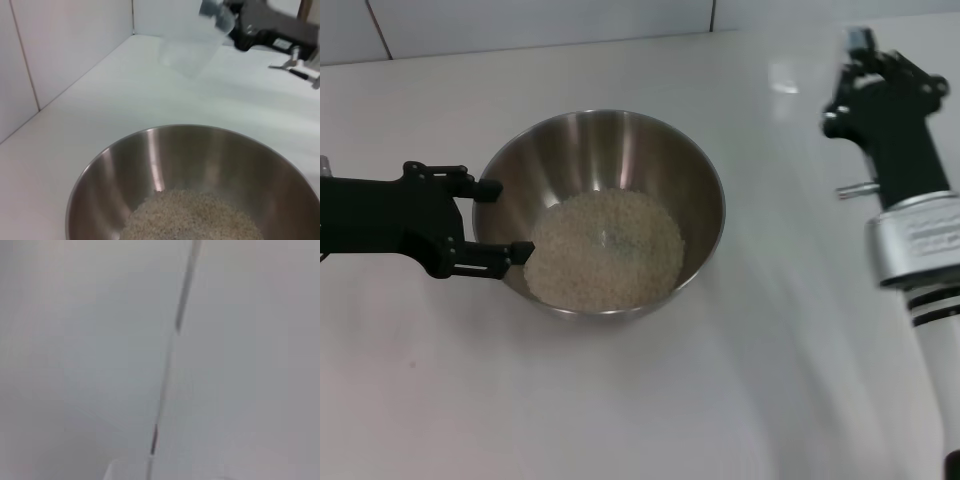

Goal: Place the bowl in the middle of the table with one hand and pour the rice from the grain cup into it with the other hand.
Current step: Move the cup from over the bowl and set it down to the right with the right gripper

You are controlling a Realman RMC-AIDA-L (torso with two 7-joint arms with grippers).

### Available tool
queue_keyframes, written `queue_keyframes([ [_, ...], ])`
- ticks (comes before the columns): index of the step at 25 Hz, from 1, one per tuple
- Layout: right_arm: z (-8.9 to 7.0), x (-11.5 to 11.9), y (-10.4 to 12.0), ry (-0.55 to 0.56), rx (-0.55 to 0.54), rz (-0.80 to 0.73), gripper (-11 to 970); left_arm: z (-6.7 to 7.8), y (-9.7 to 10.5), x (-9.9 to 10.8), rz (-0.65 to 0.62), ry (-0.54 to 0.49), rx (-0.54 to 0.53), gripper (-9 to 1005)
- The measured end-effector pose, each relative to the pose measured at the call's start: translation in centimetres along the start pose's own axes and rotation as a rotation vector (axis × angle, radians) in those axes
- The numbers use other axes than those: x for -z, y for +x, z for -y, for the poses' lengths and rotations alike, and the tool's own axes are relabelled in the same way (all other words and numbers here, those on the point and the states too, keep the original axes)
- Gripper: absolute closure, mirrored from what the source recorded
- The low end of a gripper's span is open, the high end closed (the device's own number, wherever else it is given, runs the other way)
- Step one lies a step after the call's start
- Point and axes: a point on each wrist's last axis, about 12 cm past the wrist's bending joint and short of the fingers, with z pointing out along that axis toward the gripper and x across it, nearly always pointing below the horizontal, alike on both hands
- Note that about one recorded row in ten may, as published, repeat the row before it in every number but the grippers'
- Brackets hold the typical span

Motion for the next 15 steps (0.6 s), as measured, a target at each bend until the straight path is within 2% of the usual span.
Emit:
queue_keyframes([
  [2, 1.3, -0.5, 1.9, -0.032, -0.078, -0.099, 845, 0.0, 0.0, -0.1, 0.000, 0.002, -0.002, 182],
  [3, 2.1, -1.7, 3.5, -0.083, -0.146, -0.206, 843, 0.0, -0.1, -0.1, 0.000, 0.004, -0.005, 182],
  [5, 2.3, -2.1, 4.1, -0.112, -0.159, -0.250, 840, 0.0, -0.1, -0.2, 0.000, 0.004, -0.005, 182],
  [6, 2.3, -2.9, 4.8, -0.171, -0.183, -0.320, 838, 0.0, -0.2, -0.2, 0.001, 0.004, -0.007, 182],
  [7, 2.3, -2.9, 4.8, -0.171, -0.183, -0.320, 836, 0.0, -0.2, -0.2, 0.001, 0.004, -0.007, 182],
  [8, 1.8, -3.3, 5.0, -0.232, -0.190, -0.351, 834, 0.0, -0.2, -0.2, 0.001, 0.004, -0.007, 182],
  [15, 0.2, -3.8, 5.0, -0.330, -0.164, -0.389, 820, -0.1, -0.5, -0.3, 0.002, 0.007, -0.013, 182],
])
